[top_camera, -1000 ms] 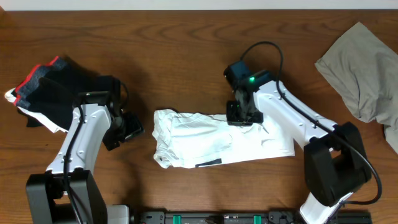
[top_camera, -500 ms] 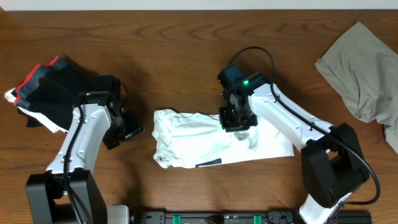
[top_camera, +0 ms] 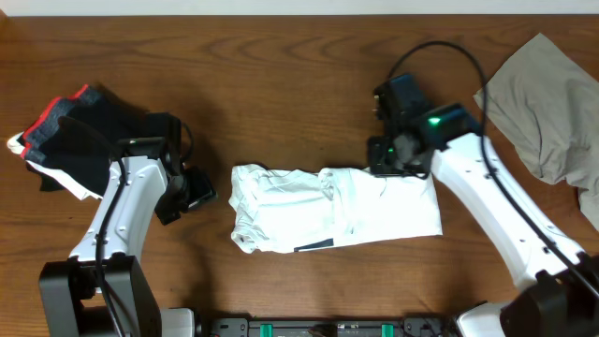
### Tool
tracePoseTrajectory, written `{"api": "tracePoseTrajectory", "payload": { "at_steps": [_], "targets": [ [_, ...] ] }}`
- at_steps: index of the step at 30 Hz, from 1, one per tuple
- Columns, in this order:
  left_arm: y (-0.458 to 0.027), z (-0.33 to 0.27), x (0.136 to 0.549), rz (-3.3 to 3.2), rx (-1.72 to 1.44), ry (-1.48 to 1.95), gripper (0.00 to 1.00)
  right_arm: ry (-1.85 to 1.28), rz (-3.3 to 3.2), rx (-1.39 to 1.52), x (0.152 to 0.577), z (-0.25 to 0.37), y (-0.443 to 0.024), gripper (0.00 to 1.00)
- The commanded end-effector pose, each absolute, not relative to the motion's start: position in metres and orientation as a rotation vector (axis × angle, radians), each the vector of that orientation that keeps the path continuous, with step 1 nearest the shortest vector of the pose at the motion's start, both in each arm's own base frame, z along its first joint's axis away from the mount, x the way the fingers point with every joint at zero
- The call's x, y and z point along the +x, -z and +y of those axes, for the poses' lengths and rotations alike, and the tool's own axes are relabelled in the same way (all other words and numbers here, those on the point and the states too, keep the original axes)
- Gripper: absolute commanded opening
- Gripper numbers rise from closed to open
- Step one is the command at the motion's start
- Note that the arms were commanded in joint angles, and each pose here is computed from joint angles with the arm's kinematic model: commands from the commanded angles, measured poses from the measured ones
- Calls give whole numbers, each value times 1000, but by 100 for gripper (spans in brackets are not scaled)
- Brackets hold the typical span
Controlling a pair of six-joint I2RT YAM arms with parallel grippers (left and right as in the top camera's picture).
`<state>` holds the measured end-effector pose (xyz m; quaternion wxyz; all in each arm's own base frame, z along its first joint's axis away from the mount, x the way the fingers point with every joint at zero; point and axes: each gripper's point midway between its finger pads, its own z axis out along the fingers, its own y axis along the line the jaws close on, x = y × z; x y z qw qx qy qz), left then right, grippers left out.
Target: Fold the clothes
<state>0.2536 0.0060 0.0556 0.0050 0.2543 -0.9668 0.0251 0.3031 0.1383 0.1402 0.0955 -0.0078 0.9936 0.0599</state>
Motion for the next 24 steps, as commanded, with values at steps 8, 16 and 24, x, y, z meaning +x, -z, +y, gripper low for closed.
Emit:
{"api": "tracePoseTrajectory", "payload": {
  "at_steps": [8,16,24],
  "targets": [
    [-64,6,260,-3053,805,-106,70,-215,3043,-37,290,133,-103,21],
    [-68,-26,263,-3059,631,-356,71,-378,2989,-197,283,173,-73,25],
    [-64,-50,264,-3079,452,-399,86,-373,3005,-160,278,169,-63,26]
  ]
}}
